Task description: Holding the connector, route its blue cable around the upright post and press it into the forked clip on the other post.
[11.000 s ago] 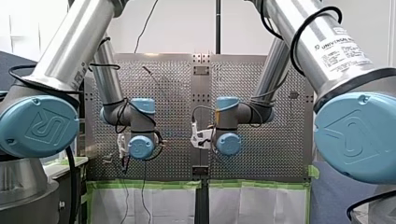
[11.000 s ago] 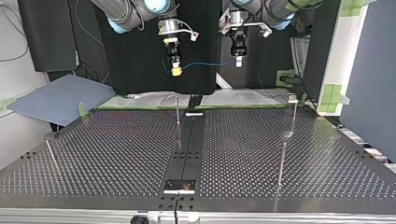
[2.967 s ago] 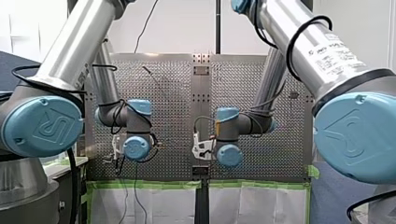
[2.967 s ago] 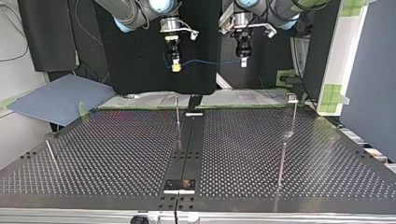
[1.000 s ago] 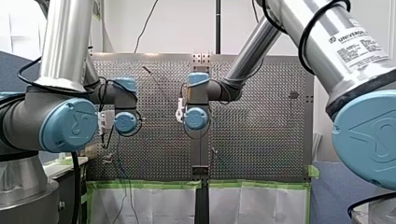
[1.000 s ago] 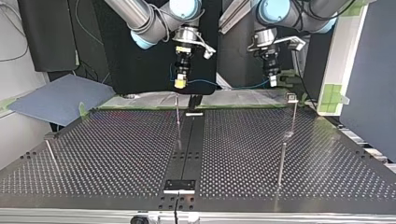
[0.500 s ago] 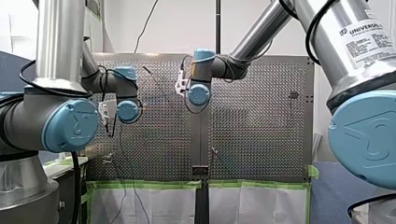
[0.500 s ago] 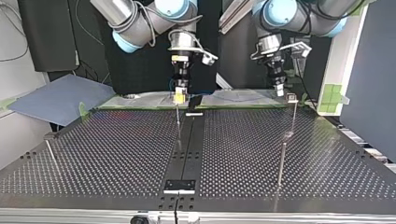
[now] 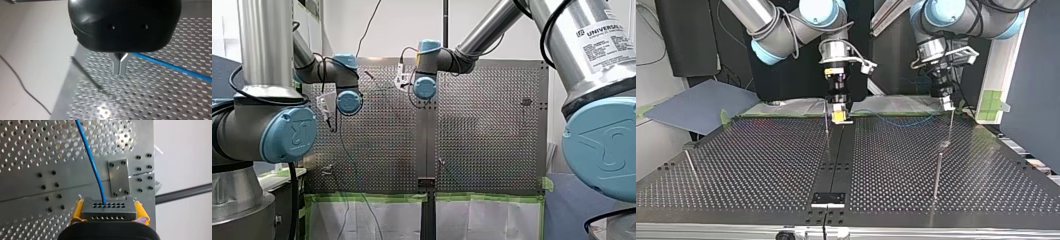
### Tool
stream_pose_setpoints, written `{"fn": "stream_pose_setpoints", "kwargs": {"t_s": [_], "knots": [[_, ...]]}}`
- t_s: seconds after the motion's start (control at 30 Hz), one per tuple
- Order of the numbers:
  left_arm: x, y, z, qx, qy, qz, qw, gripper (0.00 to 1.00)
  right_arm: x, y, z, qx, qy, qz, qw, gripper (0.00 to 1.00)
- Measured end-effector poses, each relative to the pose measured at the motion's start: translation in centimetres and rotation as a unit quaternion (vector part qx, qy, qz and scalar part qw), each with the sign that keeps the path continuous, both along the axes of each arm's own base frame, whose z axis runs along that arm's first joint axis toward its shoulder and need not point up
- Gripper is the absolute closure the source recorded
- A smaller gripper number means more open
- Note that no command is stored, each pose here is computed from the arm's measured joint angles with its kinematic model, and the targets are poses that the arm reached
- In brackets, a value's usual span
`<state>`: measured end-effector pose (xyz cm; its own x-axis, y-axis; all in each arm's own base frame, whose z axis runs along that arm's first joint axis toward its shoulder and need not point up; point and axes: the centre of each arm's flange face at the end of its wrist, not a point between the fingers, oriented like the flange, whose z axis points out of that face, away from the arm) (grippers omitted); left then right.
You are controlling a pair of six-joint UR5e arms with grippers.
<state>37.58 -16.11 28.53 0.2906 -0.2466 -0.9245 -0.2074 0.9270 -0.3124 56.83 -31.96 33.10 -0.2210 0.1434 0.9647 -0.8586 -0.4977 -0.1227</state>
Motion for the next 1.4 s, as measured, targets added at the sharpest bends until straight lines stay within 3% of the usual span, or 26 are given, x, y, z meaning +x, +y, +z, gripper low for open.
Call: {"fn": "stream_pose_setpoints", "kwargs": {"t_s": [0.27,0.77,1.03,1.23,1.4], "knots": [[1.0,0.1,3.5,-0.027,-0.021,-0.002,0.9994,0.98,0.9,-0.7,2.4,-0.007,0.011,0.025,0.9996,1.0],[2.3,0.9,11.0,-0.046,-0.056,0.007,0.9973,0.98,1.2,-2.7,6.8,-0.014,0.028,0.022,0.9993,1.0],[2.8,1.3,15.0,-0.048,-0.07,0.01,0.9964,0.98,1.6,-3.4,8.9,-0.03,0.024,0.034,0.9987,1.0],[4.1,1.2,16.1,-0.043,-0.065,0.001,0.9969,0.98,1.5,-4.4,10.2,-0.039,0.018,0.043,0.9982,1.0],[5.7,1.1,16.1,-0.036,-0.049,-0.013,0.9981,0.98,0.9,-5.9,10.8,-0.045,0.016,0.041,0.998,1.0]]}}
